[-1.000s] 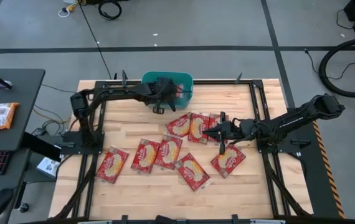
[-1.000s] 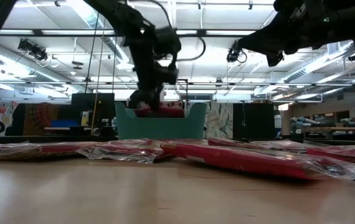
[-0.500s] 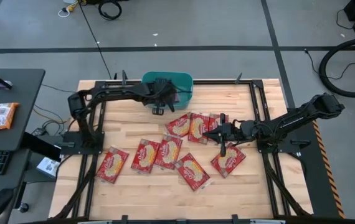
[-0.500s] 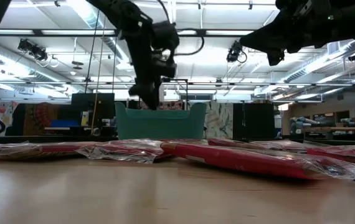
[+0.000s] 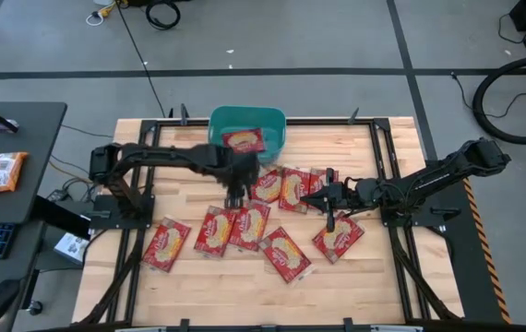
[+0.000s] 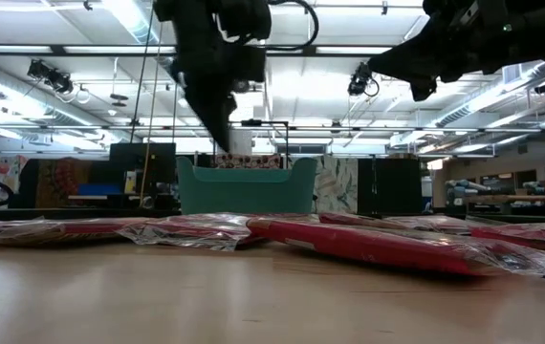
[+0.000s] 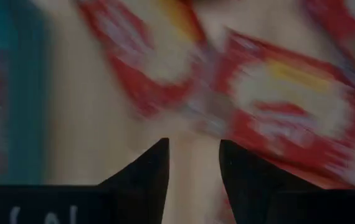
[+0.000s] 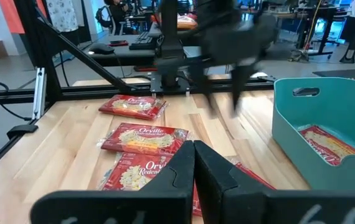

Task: Sort popcorn bags into baskets
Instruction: Put the popcorn bag into the green bin

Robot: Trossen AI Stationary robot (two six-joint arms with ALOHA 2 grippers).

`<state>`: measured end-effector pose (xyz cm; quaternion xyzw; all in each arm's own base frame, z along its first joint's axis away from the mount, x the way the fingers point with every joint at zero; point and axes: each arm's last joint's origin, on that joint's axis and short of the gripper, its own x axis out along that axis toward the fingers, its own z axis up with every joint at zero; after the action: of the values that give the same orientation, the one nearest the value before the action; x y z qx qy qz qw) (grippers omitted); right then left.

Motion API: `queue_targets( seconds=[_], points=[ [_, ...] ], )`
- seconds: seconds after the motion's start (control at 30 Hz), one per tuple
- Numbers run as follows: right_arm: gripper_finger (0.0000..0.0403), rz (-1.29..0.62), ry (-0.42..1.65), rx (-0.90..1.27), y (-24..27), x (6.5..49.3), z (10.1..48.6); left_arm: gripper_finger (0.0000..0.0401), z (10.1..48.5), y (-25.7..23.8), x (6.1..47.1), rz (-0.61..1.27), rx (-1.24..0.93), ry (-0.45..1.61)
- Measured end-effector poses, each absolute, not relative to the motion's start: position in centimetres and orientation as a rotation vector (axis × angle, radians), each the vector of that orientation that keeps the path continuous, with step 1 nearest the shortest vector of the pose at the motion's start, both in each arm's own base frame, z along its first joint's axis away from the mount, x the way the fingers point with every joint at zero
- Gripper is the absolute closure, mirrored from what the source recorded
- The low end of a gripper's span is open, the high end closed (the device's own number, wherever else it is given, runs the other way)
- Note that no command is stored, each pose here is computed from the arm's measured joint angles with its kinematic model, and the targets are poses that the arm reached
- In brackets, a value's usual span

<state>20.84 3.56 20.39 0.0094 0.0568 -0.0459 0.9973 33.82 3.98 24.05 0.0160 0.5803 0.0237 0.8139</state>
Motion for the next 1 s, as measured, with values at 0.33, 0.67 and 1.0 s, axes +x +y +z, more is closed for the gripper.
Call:
queue_targets(
  seconds=[0.33, 0.67, 1.0],
  points=[
    [0.0389, -0.166, 0.108, -0.045, 2.8, 20.9, 20.5, 0.0257, 21.6, -2.6, 31.6, -0.063, -0.109, 1.453],
    [0.0389, -0.191, 0.077, -0.074, 2.2, 21.0, 20.8, 0.0257, 16.5, -5.8, 29.2, -0.174, -0.175, 1.502],
    [0.0389, -0.191, 0.065, -0.07, 2.1, 21.1, 21.0, 0.0258, 14.1, -3.8, 26.4, 0.042, 0.218, 1.627]
  ],
)
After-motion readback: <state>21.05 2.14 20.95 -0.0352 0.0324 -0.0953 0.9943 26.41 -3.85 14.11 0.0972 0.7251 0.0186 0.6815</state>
